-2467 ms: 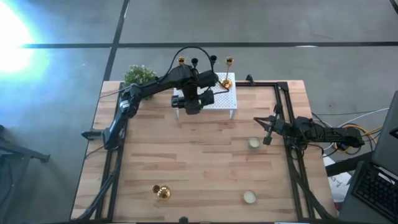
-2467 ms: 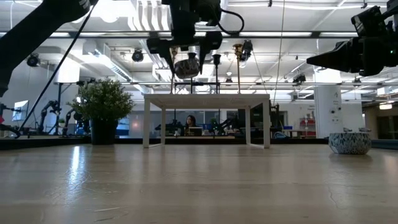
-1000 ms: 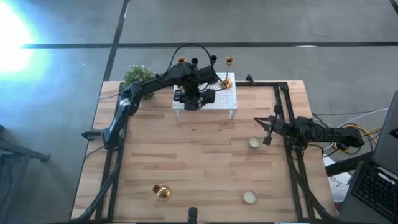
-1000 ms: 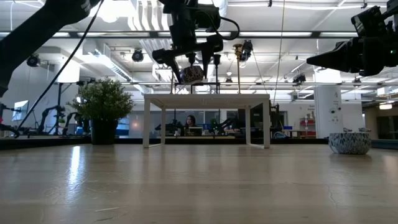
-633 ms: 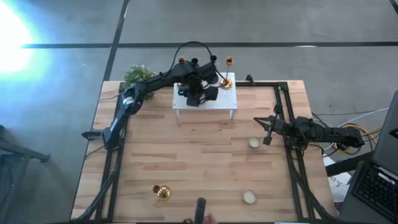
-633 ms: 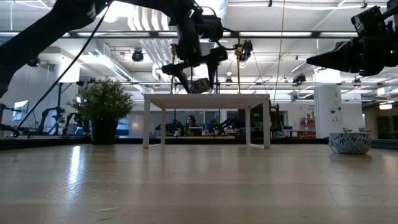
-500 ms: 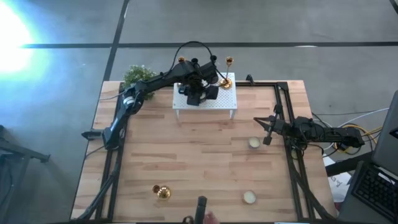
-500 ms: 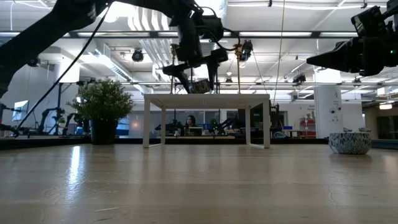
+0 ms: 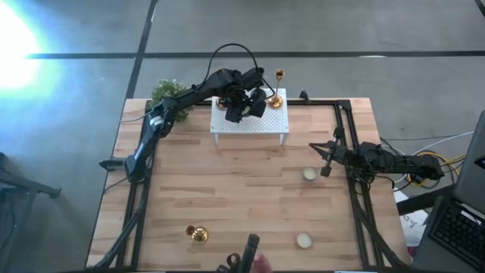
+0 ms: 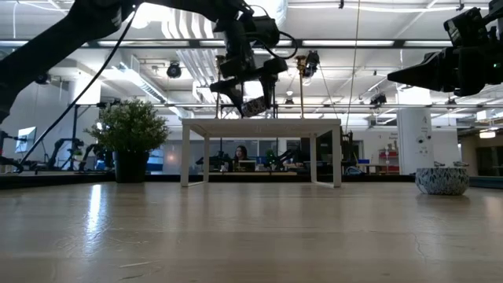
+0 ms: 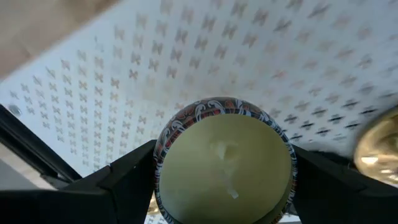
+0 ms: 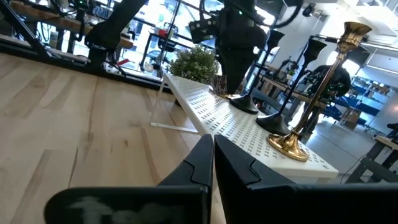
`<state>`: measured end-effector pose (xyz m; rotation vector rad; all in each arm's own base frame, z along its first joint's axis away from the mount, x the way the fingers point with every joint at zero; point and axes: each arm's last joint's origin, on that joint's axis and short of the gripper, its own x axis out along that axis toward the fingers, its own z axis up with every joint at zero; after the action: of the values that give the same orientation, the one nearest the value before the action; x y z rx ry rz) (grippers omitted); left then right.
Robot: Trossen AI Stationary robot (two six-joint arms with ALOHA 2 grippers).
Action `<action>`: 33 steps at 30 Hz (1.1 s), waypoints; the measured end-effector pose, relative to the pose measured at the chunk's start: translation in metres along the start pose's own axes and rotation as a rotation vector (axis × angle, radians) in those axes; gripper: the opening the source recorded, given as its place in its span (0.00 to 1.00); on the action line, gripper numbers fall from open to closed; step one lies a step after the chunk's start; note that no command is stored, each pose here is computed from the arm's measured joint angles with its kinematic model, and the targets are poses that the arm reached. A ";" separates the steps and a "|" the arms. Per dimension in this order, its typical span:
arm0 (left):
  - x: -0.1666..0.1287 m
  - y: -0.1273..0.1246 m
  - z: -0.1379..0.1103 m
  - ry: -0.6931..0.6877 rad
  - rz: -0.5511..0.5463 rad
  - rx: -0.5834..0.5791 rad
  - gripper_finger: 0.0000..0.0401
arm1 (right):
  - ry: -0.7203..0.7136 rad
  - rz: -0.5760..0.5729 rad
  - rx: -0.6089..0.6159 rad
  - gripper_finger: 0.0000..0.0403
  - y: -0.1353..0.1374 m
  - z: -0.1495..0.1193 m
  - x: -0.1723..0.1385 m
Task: Pick & Place candle stick holders
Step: Put the black scented candle on the shelf
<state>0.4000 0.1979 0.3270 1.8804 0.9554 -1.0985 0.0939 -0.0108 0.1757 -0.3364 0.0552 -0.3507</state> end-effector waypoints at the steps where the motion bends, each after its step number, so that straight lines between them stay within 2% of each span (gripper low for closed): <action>1: 0.002 0.001 -0.001 0.010 0.002 -0.002 0.77 | 0.000 0.000 0.000 0.02 0.000 0.000 0.000; 6: 0.013 0.004 -0.006 0.068 -0.012 -0.010 0.77 | 0.000 0.000 0.000 0.02 0.000 0.000 0.000; 23: 0.021 0.001 -0.004 0.056 -0.064 -0.089 0.77 | 0.000 0.000 0.000 0.02 0.000 0.000 0.000; 33: 0.021 0.001 -0.004 0.054 -0.063 -0.094 0.78 | 0.000 0.000 0.000 0.02 0.000 0.000 0.000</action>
<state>0.4100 0.2053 0.3091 1.8225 1.0850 -1.0267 0.0940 -0.0108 0.1756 -0.3365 0.0557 -0.3502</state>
